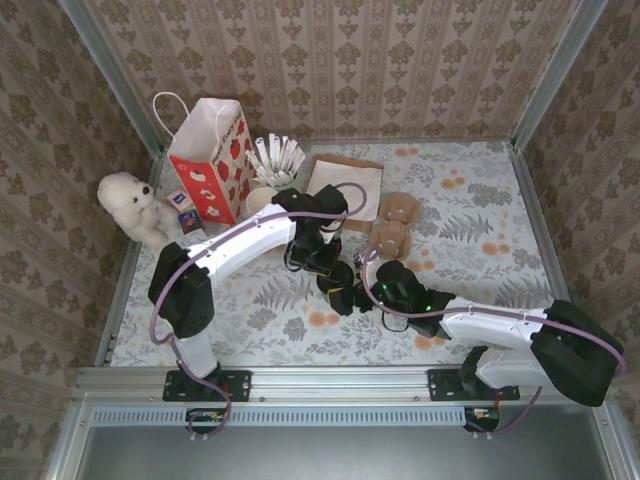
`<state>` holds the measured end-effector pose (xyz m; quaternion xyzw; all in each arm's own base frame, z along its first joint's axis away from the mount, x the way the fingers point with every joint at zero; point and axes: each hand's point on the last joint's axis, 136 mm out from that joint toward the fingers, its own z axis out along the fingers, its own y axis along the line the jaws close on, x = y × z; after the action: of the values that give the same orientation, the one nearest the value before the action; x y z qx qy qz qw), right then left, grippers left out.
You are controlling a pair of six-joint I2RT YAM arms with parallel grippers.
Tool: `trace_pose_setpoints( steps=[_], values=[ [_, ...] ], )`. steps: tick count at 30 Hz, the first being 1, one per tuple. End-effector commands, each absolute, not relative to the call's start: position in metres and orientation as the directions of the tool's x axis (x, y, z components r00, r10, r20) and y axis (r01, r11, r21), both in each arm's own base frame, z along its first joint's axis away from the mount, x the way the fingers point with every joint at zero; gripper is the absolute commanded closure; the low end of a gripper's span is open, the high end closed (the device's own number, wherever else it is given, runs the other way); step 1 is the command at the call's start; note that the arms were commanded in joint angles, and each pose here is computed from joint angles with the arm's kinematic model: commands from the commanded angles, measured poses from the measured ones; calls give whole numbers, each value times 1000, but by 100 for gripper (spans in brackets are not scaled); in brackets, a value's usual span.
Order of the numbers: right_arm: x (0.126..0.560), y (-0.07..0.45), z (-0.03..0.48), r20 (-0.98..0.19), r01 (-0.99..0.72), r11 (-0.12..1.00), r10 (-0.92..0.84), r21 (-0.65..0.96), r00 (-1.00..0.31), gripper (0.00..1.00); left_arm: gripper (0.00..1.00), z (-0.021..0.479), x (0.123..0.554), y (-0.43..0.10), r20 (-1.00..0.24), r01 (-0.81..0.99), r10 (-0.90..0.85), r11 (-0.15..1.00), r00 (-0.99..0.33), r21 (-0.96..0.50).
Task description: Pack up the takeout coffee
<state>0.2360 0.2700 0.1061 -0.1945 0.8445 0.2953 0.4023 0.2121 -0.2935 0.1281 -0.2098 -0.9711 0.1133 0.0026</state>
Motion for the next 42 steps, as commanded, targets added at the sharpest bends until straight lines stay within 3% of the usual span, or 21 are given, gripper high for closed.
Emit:
trace_pose_setpoints(
  steps=[1, 13, 24, 35, 42],
  values=[
    [227, 222, 41, -687, -427, 881, -182, 205, -704, 1, 100, 82, 187, -287, 102, 391, 413, 902, -905, -185],
    [216, 190, 19, -623, -344, 931, -198, 122, -757, 1, 100, 76, 185, -287, 113, 398, 422, 898, -899, -186],
    [214, 179, 46, -684, -350, 928, -170, 131, -709, 1, 100, 80, 190, -289, 91, 413, 433, 892, -897, -183],
    [218, 218, 95, -766, -476, 839, -119, 262, -631, 1, 100, 83, 191, -291, 84, 412, 432, 892, -898, -188],
    [216, 212, 59, -703, -424, 871, -139, 249, -698, 1, 100, 83, 190, -293, 83, 417, 437, 890, -896, -186]
  ],
)
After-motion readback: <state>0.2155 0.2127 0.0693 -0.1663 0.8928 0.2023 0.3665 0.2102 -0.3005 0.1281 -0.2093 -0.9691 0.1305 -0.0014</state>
